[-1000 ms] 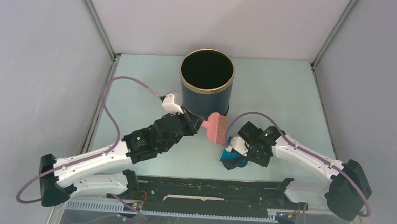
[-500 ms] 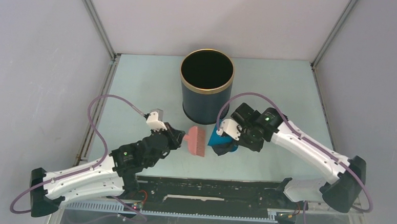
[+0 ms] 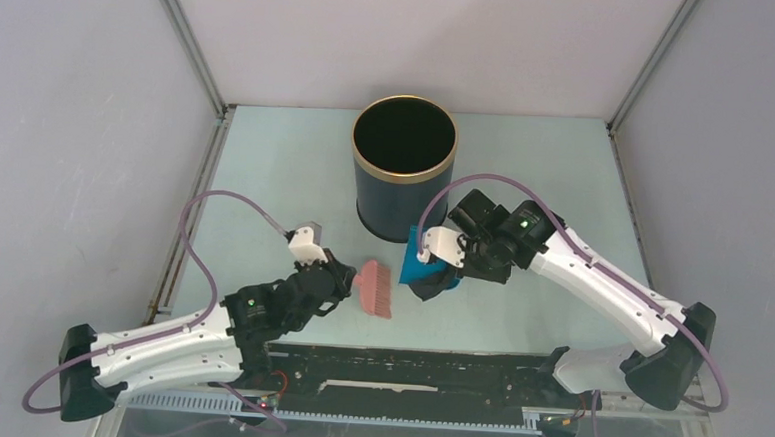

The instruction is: Sweep away the paper scraps from the table

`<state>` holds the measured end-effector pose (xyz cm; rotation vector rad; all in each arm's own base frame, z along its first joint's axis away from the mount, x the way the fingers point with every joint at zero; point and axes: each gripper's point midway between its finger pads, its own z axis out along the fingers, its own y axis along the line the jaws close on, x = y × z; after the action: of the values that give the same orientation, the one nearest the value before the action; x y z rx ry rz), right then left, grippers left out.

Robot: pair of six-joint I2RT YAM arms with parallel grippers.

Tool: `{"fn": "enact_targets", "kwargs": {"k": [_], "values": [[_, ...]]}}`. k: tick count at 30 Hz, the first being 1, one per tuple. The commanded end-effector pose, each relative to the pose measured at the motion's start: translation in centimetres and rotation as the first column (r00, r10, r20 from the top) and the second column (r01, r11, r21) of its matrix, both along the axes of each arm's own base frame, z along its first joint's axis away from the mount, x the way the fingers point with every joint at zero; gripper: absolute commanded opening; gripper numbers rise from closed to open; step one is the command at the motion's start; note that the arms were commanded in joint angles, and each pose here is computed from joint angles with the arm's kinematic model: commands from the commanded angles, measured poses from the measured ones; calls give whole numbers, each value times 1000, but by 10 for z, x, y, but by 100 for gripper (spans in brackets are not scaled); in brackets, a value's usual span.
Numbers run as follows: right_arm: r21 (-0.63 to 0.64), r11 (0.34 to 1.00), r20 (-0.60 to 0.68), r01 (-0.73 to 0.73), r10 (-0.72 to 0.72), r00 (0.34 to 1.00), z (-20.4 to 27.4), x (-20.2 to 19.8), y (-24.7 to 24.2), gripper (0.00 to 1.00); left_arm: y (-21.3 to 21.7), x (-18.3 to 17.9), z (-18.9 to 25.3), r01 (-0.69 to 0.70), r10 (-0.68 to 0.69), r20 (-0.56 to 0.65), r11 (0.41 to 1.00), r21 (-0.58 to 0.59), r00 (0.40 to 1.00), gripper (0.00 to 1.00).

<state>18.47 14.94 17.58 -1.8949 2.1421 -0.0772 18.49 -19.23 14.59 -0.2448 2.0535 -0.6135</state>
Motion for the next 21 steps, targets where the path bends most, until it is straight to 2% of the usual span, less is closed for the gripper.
{"fn": "enact_targets", "kwargs": {"k": [1, 7, 14, 18, 21], "values": [[63, 994, 33, -92, 90, 995, 34, 0, 5, 0, -1, 9, 21, -28, 27, 52, 1000, 13, 998, 0], [131, 979, 66, -157, 149, 987, 70, 0, 13, 0, 0, 9, 17, -28, 27, 54, 999, 16, 998, 0], [165, 978, 117, -125, 106, 987, 100, 20, 20, 0, 1, 6, 12, -13, 13, 54, 1000, 2, 998, 0], [177, 980, 169, -86, 56, 984, 120, 45, 24, 0, -1, 3, 8, 6, -5, 45, 1000, -5, 999, 0], [194, 981, 256, 0, -51, 965, 144, 79, 25, 0, -2, 1, 5, 20, -19, 40, 1000, -12, 999, 0]]}}
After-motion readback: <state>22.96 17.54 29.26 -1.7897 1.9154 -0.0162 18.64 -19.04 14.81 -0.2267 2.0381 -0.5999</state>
